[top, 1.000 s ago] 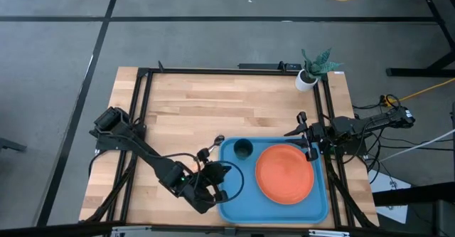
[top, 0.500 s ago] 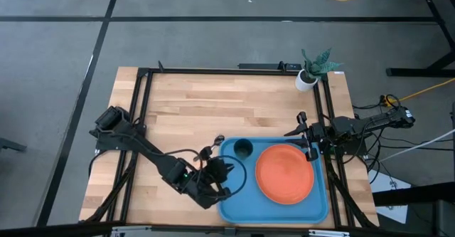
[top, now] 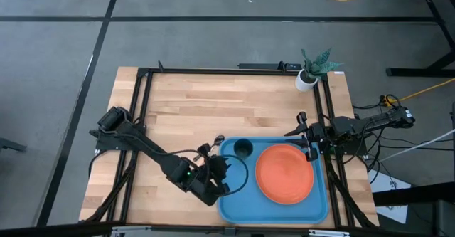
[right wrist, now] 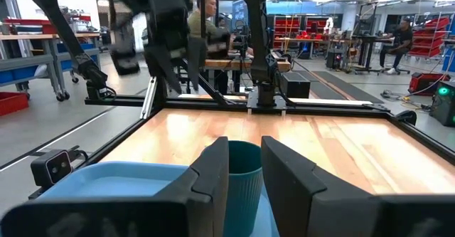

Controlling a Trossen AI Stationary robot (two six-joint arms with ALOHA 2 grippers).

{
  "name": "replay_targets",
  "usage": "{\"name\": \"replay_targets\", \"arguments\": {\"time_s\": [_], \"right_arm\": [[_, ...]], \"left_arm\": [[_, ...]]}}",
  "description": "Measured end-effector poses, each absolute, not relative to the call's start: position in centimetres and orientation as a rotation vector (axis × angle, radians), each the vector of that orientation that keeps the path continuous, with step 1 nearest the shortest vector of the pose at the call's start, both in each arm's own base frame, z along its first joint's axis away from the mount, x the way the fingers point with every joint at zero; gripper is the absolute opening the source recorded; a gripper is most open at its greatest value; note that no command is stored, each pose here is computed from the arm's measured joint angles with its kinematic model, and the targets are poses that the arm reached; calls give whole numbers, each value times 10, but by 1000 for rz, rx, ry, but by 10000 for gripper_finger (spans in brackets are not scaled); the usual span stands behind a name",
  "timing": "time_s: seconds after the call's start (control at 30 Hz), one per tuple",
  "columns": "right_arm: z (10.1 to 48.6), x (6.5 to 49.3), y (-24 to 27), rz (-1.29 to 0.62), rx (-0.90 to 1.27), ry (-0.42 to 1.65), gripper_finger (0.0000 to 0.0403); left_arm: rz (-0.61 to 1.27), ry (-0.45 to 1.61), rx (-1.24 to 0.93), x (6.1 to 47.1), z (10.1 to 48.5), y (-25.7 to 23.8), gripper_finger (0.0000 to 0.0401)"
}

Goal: Pick and place plate/cup/fork/spoon on tray
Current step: Put the black spoon on the blue serving tray to the bottom left of the green cup

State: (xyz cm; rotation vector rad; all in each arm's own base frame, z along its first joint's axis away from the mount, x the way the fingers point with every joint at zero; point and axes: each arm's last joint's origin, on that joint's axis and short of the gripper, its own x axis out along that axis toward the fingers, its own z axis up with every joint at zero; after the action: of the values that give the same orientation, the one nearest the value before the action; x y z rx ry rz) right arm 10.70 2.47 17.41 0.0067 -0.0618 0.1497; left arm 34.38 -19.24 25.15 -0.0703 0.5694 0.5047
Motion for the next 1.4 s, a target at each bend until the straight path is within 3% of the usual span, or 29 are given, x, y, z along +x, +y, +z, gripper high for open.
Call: {"name": "replay_targets", "arguments": {"time_s": [0.23,0.6,0.93,1.2,1.4], "right_arm": [[174,107,25,149,6,-62,90],[174,107,25,150,6,-62,90],[174,107,25,150,6,-62,90],[174,107,25,150,7,-62,90],[174,107,25,150,6,-62,90]], "left_arm": [[682,721,-214,340,213,-182,101],[718,890,-320,334,208,-171,135],[1061,1079,-453,320,205,-129,136],[998,1317,-460,325,190,-95,137],[845,1244,-351,338,192,-93,137]]}}
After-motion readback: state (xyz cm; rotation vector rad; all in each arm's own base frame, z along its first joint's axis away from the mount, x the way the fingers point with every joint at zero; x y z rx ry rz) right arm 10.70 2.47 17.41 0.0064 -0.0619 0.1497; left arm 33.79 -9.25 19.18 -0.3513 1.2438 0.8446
